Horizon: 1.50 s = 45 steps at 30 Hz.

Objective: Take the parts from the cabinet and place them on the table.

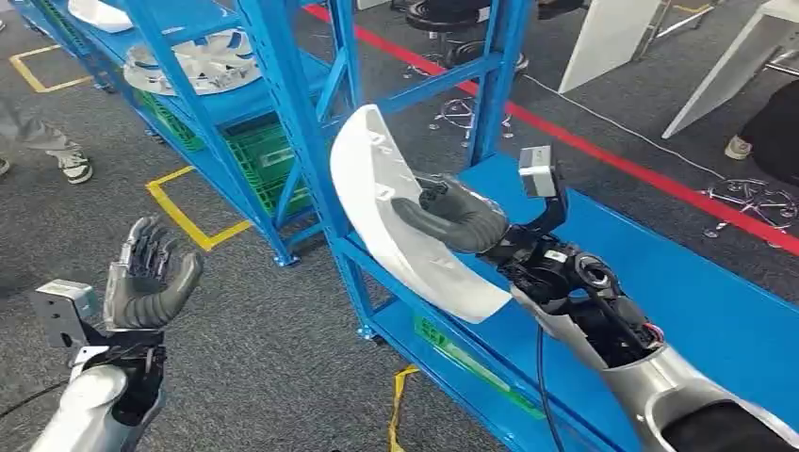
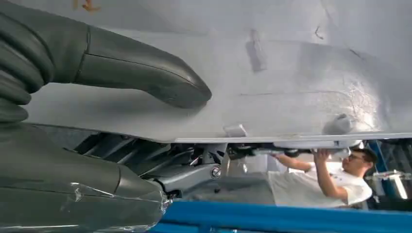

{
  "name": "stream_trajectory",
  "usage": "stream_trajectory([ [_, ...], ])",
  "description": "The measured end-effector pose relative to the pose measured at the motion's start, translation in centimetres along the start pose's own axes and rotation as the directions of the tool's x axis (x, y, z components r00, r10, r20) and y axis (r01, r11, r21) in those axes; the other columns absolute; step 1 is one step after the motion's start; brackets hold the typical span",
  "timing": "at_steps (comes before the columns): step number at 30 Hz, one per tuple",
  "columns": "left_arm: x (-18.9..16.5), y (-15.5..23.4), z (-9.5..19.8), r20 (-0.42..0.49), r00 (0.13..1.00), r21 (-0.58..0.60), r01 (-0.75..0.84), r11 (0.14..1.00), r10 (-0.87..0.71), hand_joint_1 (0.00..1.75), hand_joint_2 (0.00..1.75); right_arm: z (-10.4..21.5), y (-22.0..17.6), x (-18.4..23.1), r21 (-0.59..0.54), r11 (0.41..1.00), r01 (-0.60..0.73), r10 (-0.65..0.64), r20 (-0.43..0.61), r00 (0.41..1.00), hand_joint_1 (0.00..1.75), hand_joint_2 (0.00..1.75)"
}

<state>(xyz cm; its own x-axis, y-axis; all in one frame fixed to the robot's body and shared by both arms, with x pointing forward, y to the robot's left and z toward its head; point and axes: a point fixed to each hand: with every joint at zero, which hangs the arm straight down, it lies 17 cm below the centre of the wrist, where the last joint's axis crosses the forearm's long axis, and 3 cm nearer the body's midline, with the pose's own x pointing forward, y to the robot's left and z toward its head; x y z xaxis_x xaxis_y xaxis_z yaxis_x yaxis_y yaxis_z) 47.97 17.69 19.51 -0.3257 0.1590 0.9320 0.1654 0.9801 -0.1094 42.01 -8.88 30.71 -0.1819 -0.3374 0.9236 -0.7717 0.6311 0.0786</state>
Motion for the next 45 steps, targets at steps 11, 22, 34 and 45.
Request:
stream_trajectory([
  [11, 0.9, -0.2, -0.8, 0.029, 1.000, -0.009, 0.001, 1.000, -0.001, 0.00, 1.75, -0.3, 0.3, 0.4, 0.015, 1.000, -0.005, 0.005, 0.008, 1.000, 1.75, 1.75],
  [22, 0.6, -0.5, -0.7, 0.020, 1.000, 0.002, -0.004, 1.000, 0.004, 0.00, 1.75, 0.0, 0.2, 0.1, 0.011, 1.000, 0.013, -0.013, 0.002, 1.000, 1.75, 1.75],
  [34, 0.4, -0.2, -0.7, 0.019, 1.000, 0.014, -0.010, 1.000, 0.009, 0.00, 1.75, -0.1, 0.3, 0.2, 0.014, 1.000, 0.010, -0.011, 0.005, 1.000, 1.75, 1.75],
  [45, 0.6, -0.2, -1.0, 0.028, 0.999, 0.014, -0.018, 1.000, 0.017, 0.00, 1.75, -0.1, 0.4, -0.3, 0.021, 1.000, 0.008, -0.008, 0.000, 1.000, 1.75, 1.75],
])
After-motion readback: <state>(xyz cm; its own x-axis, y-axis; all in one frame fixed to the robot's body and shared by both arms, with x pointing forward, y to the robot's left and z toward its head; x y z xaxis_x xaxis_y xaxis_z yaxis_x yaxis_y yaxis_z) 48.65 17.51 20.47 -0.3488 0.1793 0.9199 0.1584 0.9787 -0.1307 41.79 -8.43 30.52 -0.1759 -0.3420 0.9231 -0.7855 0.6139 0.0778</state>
